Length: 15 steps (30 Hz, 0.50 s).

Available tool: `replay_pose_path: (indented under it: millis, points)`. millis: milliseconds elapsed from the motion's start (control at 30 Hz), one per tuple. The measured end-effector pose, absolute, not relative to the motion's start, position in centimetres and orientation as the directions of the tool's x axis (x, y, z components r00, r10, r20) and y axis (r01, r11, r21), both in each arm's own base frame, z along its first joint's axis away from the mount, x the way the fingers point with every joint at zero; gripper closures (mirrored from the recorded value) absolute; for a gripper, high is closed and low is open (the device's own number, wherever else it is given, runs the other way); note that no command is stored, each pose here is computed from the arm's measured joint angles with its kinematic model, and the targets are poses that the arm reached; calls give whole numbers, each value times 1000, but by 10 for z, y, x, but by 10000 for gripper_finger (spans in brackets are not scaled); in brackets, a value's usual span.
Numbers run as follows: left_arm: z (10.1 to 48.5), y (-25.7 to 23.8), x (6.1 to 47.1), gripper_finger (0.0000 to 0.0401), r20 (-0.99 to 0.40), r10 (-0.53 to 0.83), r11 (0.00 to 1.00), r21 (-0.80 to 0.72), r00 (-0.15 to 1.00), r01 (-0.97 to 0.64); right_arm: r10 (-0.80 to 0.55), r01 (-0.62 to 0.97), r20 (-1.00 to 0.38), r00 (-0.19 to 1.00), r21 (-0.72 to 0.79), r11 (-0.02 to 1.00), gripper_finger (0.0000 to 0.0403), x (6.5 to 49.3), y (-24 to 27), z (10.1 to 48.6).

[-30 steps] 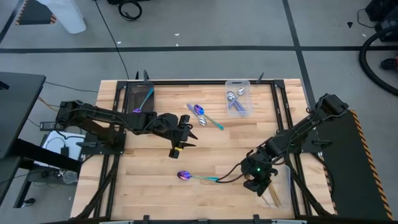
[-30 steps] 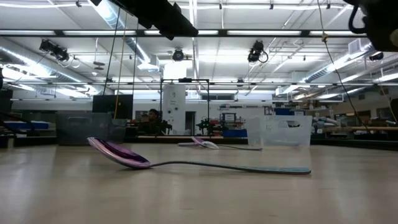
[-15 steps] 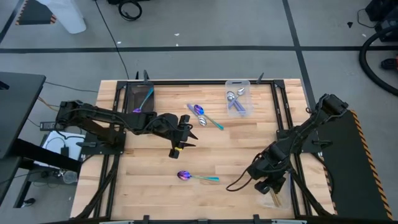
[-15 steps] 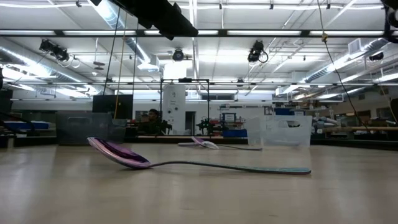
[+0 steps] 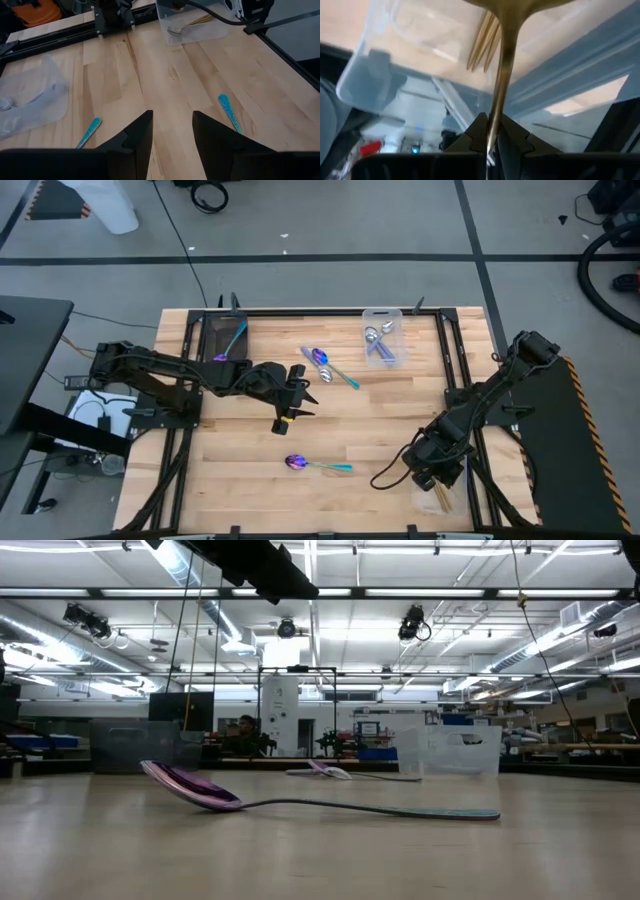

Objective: Sort silverware by color (type)
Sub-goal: Put the gold spoon into the bottom transparent bin

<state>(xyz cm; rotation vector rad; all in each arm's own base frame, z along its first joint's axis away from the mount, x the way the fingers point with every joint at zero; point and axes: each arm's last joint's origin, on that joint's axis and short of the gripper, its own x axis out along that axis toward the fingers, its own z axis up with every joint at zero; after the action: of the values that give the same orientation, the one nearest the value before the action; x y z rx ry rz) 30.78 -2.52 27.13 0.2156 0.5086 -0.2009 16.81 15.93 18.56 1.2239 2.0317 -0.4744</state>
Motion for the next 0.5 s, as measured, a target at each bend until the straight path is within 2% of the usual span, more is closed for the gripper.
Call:
replay_pose_path:
  millis: [500]
  points:
    - [271, -25, 308, 255, -501, -137, 958, 153, 855, 243, 505, 902, -826, -249, -8, 431, 368, 157, 170, 183]
